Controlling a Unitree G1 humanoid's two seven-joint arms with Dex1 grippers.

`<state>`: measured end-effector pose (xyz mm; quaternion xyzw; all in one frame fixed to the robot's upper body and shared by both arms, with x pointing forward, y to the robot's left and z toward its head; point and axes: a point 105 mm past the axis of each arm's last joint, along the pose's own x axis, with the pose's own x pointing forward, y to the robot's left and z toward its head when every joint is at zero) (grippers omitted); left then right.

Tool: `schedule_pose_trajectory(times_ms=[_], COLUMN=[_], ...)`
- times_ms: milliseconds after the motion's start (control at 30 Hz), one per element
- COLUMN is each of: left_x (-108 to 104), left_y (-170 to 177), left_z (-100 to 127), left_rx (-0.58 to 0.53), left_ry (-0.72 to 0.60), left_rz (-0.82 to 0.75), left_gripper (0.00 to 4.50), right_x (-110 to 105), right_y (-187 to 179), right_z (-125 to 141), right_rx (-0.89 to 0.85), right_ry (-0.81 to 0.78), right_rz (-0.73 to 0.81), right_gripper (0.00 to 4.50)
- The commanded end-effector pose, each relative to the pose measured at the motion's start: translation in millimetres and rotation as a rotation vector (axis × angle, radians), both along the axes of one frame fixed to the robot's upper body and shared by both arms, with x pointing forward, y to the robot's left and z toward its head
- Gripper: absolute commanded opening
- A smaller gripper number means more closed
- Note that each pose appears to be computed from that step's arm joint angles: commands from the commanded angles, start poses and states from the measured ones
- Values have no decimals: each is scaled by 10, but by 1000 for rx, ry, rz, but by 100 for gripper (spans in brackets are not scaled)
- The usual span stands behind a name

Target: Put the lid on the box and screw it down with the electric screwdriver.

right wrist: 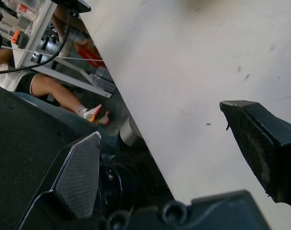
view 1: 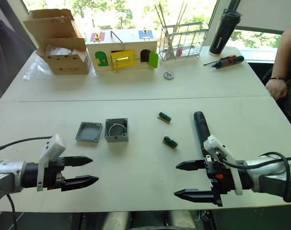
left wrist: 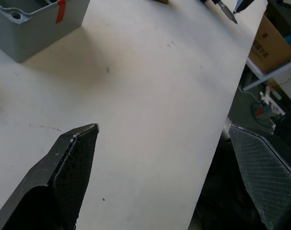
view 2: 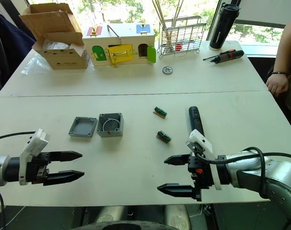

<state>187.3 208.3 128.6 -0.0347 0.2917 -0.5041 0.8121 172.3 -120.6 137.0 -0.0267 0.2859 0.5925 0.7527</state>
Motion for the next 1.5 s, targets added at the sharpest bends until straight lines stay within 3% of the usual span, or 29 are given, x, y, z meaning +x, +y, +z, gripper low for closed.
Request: schedule_pose_trajectory(times_ms=[33, 467, 600, 667, 733, 833, 900, 1000, 1067, 1267, 1500], left_x=[14, 72, 182, 364, 483, 790, 917, 1044, 1116, 1235, 1104], left_y=[-14, -36, 38, 114, 113, -161, -339, -639, -708, -651, -513], left_z=[52, 136, 145, 327, 518, 988, 1105, 980, 853, 453, 362], left_rx=[-4, -37, 52, 153, 186, 265, 324, 409, 450, 601, 618], left_ry=[-12, -9, -67, -152, -221, -414, -464, -490, -487, -449, -426], left_rz=[-5, 1, 28, 9, -33, -219, -340, -571, -629, -664, -676], left_gripper=[444, 444, 444, 444, 444, 444, 444, 444, 444, 444, 444], right_x=[-11, 80, 156, 186, 189, 237, 295, 496, 576, 669, 657], right_y=[43, 48, 4, 4, 38, 189, 276, 375, 405, 455, 477], right_z=[43, 75, 137, 266, 342, 425, 438, 383, 337, 285, 261], right_rx=[10, 49, 27, 35, 52, 71, 74, 47, 27, 45, 70], right_ry=[-32, -50, -85, -114, -123, -181, -220, -317, -351, -391, -394], right_rz=[21, -4, -34, -37, -27, 7, 12, -43, -67, -129, -181], right_gripper=[450, 450, 450, 450, 450, 450, 450, 450, 450, 450, 450])
